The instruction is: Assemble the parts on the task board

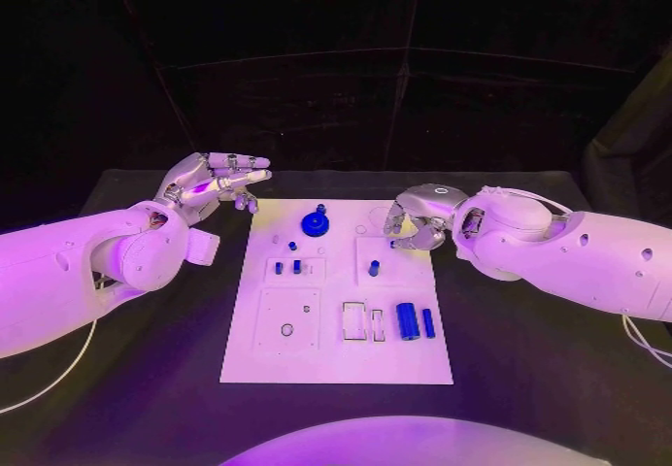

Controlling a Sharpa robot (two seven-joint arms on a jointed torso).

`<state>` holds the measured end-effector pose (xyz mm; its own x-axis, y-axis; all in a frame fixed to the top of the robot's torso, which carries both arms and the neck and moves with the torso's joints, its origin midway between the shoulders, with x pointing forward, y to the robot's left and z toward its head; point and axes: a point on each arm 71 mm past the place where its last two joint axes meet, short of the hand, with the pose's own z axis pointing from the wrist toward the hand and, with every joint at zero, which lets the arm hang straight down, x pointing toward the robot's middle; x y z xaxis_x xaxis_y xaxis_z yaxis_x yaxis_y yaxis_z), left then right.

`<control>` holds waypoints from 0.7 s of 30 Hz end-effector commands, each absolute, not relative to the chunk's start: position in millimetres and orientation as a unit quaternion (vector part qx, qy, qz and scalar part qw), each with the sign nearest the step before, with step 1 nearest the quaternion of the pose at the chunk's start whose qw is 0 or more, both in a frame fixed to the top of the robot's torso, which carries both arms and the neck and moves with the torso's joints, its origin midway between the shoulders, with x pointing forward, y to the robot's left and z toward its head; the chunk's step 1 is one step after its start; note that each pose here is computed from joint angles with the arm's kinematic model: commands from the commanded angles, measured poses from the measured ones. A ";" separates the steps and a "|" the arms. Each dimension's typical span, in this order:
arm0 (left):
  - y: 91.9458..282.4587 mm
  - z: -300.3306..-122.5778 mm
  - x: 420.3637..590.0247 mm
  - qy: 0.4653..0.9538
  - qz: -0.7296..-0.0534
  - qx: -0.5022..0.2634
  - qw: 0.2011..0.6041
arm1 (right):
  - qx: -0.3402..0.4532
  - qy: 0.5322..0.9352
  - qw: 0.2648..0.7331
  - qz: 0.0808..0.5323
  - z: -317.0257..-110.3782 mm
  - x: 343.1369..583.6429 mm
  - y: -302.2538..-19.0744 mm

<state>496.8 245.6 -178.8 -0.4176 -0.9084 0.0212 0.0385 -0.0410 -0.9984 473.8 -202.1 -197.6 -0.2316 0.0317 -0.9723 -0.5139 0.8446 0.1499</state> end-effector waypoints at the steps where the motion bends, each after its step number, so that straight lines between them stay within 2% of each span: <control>1: 246.1 -175.0 496.5 0.550 -0.635 -0.389 0.378 | -0.180 0.758 0.591 0.208 -201.1 473.1 -200.6; 21: 250.7 -175.7 497.5 0.551 -0.629 -0.394 0.382 | -0.195 0.771 0.575 0.193 -216.9 470.2 -197.4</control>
<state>497.3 250.6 -178.3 -0.3947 -0.9167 0.0627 0.0306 -0.0813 -0.9962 471.8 -197.1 -211.2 -0.2511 -0.0492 -0.9667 -0.5212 0.8484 0.0922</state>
